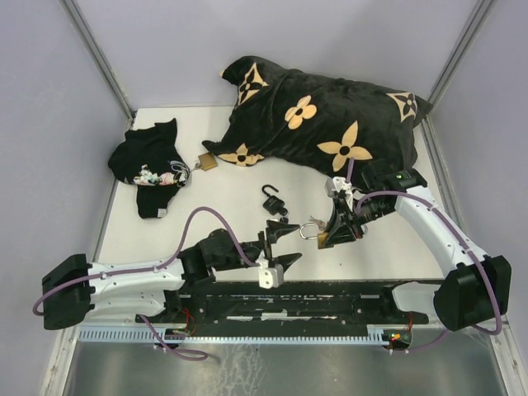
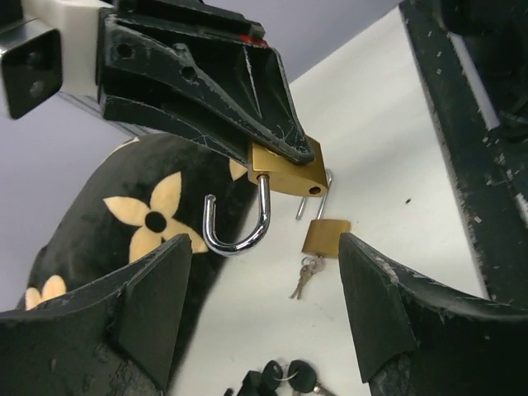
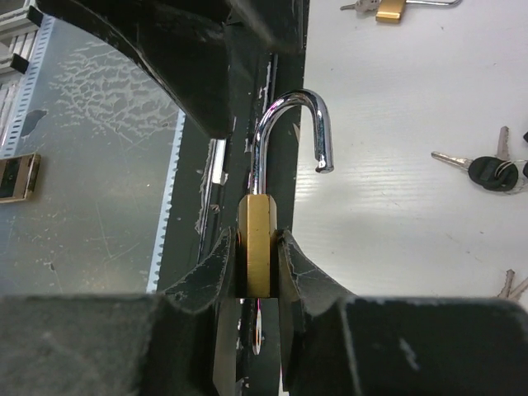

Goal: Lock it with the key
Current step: Lock the lock.

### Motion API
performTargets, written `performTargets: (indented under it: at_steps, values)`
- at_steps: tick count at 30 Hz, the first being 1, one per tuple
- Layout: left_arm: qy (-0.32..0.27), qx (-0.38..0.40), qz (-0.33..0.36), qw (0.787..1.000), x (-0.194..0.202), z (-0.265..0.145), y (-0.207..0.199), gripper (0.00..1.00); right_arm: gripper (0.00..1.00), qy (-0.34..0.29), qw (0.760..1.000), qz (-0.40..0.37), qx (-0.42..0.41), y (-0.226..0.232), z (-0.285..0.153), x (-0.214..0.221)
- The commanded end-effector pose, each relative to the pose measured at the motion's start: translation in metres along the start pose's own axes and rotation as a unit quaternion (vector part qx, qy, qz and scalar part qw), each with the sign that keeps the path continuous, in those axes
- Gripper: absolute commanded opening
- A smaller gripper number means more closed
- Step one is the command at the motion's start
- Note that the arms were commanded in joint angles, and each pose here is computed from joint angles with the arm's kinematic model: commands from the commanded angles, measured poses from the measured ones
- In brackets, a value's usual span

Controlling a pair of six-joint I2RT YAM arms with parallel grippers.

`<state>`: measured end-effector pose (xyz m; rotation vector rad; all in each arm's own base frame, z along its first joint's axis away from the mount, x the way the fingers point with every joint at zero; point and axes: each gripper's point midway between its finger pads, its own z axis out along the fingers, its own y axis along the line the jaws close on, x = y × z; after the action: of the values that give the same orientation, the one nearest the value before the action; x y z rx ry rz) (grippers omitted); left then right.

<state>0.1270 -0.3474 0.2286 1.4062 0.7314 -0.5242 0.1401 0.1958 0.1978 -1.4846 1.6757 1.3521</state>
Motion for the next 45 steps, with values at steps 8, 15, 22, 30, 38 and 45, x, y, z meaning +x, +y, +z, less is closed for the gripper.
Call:
performTargets:
  at_steps: [8,15,22,30,38,45]
  values:
    - [0.024,-0.057,0.117,0.991,-0.004,0.026,0.034,0.64,0.02,-0.016,0.999,-0.017,-0.034,0.010,0.003,-0.018]
    - [0.032,-0.045,0.099,0.994,0.004,0.034,0.026,0.52,0.02,-0.014,0.999,-0.016,-0.035,0.010,0.003,-0.017]
    - [0.033,-0.032,0.058,0.997,0.008,0.036,0.016,0.31,0.02,-0.018,0.999,-0.009,-0.037,0.010,0.004,-0.019]
    - [0.029,-0.019,-0.085,0.996,0.002,0.036,0.003,0.22,0.02,-0.016,0.999,0.004,-0.033,0.004,0.004,-0.020]
    - [0.028,-0.026,-0.294,0.955,-0.008,0.038,-0.007,0.21,0.02,-0.004,1.000,-0.001,0.026,-0.014,0.003,-0.015]
    - [0.008,-0.018,-0.409,0.912,-0.022,0.035,-0.005,0.15,0.02,-0.002,0.999,-0.015,0.035,-0.013,0.001,-0.015]
